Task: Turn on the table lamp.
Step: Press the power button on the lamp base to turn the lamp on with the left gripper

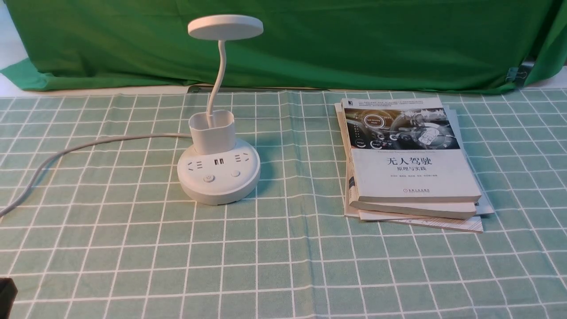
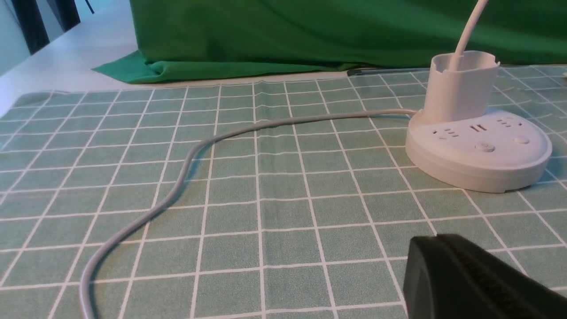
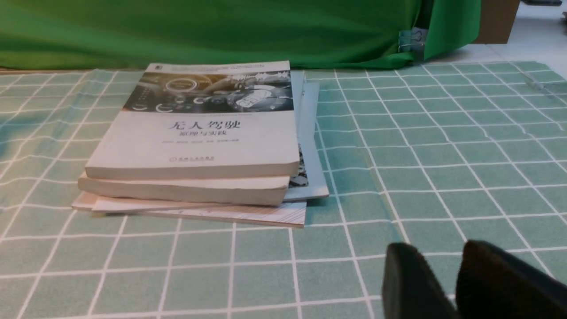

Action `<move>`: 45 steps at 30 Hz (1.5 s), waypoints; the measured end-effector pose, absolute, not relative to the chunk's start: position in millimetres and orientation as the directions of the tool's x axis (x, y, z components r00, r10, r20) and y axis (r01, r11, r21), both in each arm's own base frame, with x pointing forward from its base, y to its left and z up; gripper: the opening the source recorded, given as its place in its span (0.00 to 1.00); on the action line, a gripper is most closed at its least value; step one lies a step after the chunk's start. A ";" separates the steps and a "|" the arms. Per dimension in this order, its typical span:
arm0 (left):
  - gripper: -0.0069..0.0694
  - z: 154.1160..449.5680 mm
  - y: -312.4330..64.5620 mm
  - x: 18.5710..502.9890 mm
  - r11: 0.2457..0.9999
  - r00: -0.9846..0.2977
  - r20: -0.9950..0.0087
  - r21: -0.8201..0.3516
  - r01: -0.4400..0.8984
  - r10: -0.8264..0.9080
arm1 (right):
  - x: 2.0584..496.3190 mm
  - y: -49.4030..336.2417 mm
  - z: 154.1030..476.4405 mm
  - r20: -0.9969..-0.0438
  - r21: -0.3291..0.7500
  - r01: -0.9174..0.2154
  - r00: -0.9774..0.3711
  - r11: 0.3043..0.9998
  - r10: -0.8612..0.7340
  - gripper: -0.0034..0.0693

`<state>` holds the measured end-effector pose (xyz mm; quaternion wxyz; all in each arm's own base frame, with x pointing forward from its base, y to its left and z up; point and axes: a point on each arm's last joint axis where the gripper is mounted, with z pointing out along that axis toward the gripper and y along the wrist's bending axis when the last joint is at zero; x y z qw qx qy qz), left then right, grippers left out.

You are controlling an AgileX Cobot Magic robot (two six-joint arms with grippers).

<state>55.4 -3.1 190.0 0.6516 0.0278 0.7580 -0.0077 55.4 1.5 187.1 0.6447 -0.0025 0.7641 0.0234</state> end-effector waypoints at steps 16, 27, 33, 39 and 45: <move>0.09 214.4 -1.9 55.9 0.997 0.120 -0.990 0.075 0.026 0.071 | 55.5 1.5 187.3 -0.986 0.033 -0.034 -0.167 0.999 0.026 0.37; 0.09 272.0 -2.9 25.6 0.999 0.751 -0.661 0.037 0.027 0.005 | 55.5 1.5 187.3 -0.986 0.033 -0.034 -0.167 0.999 0.026 0.37; 0.09 307.7 -7.3 3.2 0.988 0.865 -0.487 0.026 0.151 -0.119 | 55.5 1.5 187.3 -0.986 0.033 -0.034 -0.167 0.999 0.026 0.37; 0.09 360.8 -2.4 8.6 0.990 0.571 -0.810 -0.078 0.120 -0.133 | 55.5 1.5 187.2 -0.986 0.033 -0.034 -0.168 0.999 0.026 0.37; 0.10 328.8 -2.7 68.1 0.953 0.041 -0.953 -0.297 0.053 -0.299 | 55.5 1.5 187.2 -0.986 0.033 -0.033 -0.168 0.999 0.027 0.37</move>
